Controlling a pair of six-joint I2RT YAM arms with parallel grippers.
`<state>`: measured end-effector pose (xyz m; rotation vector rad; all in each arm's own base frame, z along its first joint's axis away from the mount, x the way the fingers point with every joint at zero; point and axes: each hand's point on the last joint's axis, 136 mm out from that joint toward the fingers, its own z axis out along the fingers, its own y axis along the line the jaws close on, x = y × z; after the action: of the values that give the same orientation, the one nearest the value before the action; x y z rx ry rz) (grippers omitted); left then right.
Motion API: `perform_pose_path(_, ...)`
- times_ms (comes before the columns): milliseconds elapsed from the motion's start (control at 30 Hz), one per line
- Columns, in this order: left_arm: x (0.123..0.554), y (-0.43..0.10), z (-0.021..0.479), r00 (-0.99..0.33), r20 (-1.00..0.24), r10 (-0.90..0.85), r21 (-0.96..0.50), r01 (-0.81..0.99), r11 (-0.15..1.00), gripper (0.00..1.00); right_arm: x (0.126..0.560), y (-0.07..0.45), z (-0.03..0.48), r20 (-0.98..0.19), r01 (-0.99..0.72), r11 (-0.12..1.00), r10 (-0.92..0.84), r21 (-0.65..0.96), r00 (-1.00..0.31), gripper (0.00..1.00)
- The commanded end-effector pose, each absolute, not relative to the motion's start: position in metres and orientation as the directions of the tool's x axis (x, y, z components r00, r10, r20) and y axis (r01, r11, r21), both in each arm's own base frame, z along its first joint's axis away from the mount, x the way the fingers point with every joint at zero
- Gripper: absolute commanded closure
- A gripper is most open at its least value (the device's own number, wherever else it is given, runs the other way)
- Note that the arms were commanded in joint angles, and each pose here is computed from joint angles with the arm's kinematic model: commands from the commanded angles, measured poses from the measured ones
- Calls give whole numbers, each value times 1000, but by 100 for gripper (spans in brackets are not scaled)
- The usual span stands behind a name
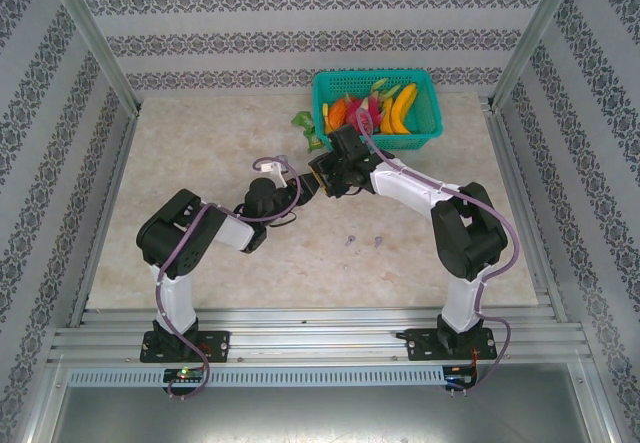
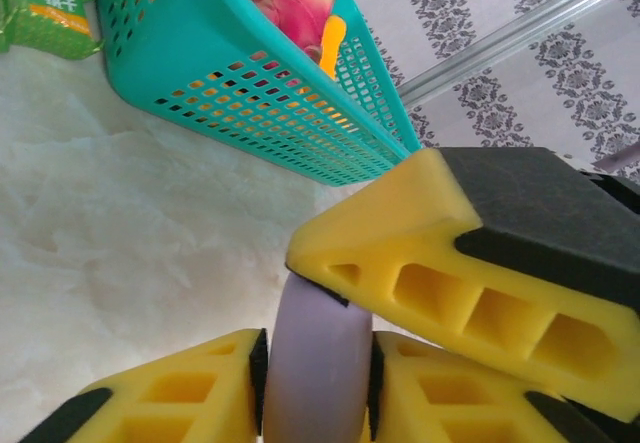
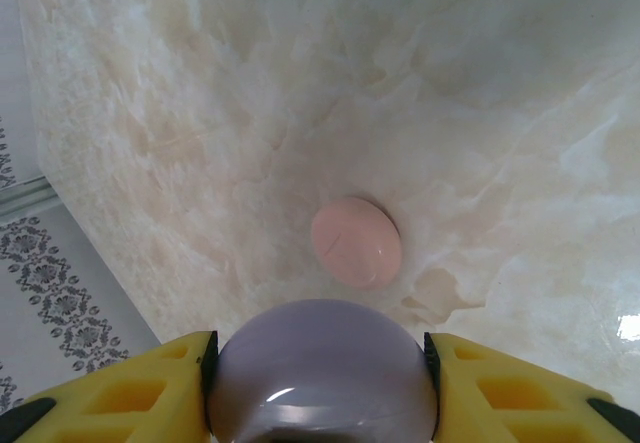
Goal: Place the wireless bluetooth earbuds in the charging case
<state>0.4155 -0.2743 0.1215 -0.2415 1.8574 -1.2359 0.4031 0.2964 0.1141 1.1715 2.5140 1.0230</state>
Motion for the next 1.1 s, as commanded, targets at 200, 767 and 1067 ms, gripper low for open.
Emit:
perform_pose_path(200,422,-278,123,-588,-544,-598,-832,285,476,86,396,300,116,138,605,443,720,662,-680,59)
perform_pose_path(767,403,-269,138,-699,-531,-479,-826,300,478,100,403,228,187,-141,343,557,651,756,-746,27)
perform_pose_path(1067,381,-269,189,-773,-608,-182,-762,504,406,100,350,203,211,-576,-222,695,327,684,-749,27)
